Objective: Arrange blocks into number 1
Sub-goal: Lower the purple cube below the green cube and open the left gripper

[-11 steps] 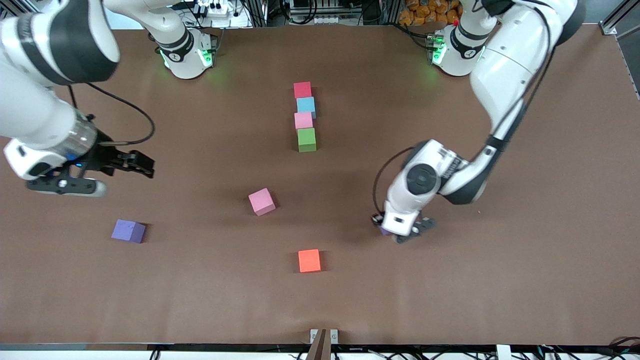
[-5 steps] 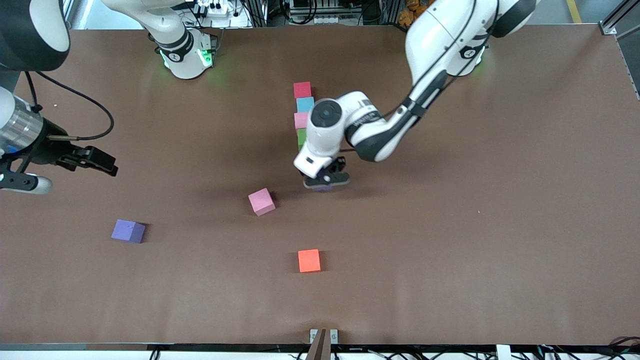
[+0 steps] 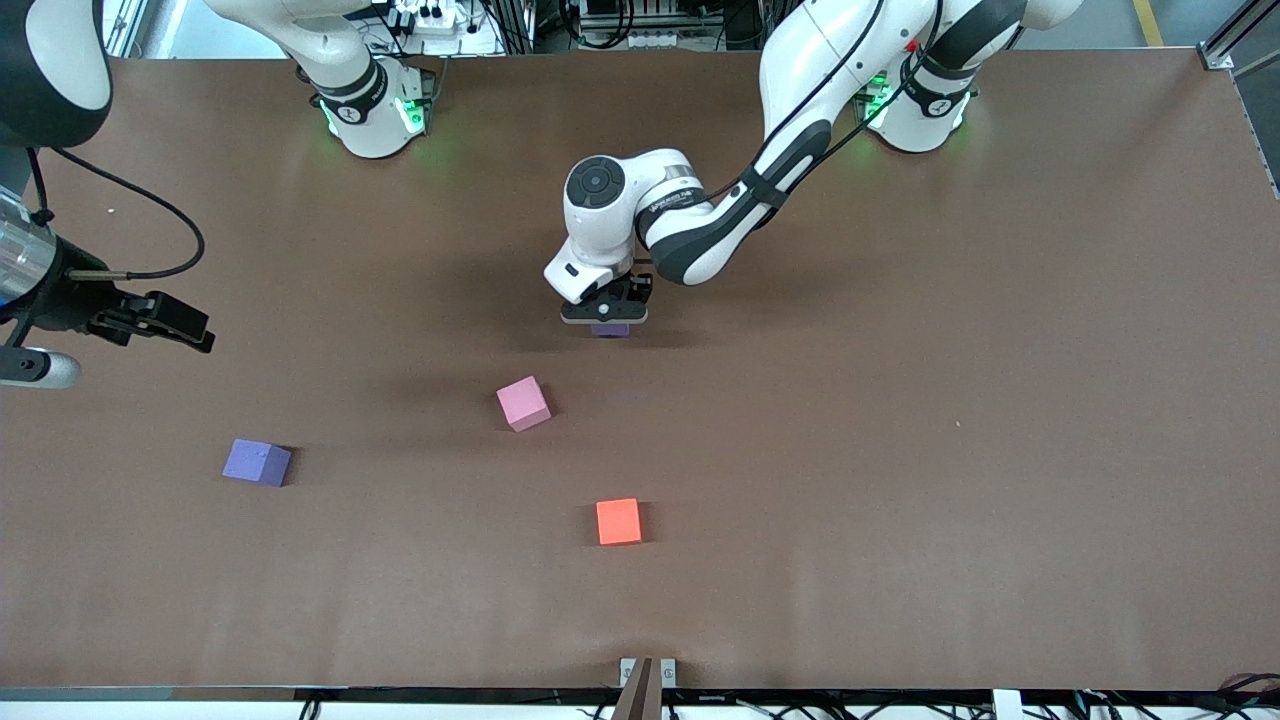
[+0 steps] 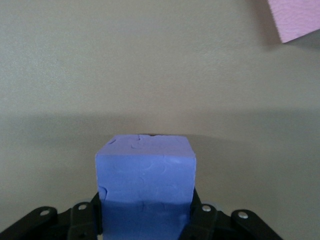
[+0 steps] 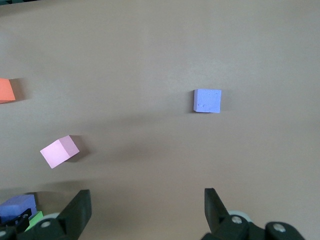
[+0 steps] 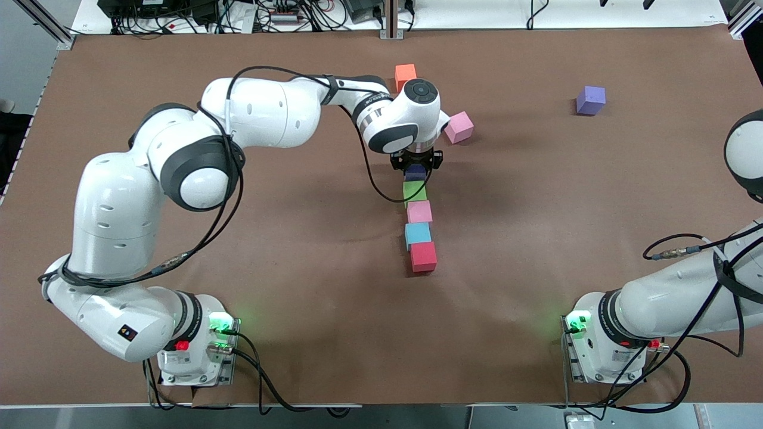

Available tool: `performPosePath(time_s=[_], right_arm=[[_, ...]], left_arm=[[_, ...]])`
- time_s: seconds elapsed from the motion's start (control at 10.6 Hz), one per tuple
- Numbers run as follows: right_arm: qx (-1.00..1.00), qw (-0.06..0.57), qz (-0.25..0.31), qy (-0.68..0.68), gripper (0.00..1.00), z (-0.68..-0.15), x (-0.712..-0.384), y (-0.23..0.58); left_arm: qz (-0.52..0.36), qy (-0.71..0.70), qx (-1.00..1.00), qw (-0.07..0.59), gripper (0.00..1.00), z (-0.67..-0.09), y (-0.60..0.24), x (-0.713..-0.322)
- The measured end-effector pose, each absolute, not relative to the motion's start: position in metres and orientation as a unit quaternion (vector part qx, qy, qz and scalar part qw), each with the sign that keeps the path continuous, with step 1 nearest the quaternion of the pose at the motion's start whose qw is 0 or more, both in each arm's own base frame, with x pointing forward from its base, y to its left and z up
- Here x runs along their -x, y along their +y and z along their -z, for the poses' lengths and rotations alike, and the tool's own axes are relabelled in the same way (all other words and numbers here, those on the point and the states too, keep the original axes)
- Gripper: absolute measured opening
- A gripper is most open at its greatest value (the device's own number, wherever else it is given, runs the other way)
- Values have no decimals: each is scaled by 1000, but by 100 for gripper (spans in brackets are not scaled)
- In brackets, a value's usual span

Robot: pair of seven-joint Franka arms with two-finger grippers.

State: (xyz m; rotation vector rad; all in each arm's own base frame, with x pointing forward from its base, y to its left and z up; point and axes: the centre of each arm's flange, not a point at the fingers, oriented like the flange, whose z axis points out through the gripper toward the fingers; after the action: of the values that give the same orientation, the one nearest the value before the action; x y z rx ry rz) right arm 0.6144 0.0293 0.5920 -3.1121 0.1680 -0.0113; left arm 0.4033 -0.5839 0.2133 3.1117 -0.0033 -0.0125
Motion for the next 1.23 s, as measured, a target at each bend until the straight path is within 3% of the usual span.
performPosePath(time_s=[0.85, 0.95, 1.23], right_arm=[[999, 13, 6, 51, 100, -593, -615, 21], [999, 12, 8, 39, 100, -596, -615, 10], [1000, 11, 10, 23, 100, -599, -615, -6]], left_arm=[[17, -20, -1000, 1, 59, -195, -595, -370], [17, -9, -1000, 1, 63, -195, -595, -370], [13, 23, -1000, 5, 100, -200, -597, -372]])
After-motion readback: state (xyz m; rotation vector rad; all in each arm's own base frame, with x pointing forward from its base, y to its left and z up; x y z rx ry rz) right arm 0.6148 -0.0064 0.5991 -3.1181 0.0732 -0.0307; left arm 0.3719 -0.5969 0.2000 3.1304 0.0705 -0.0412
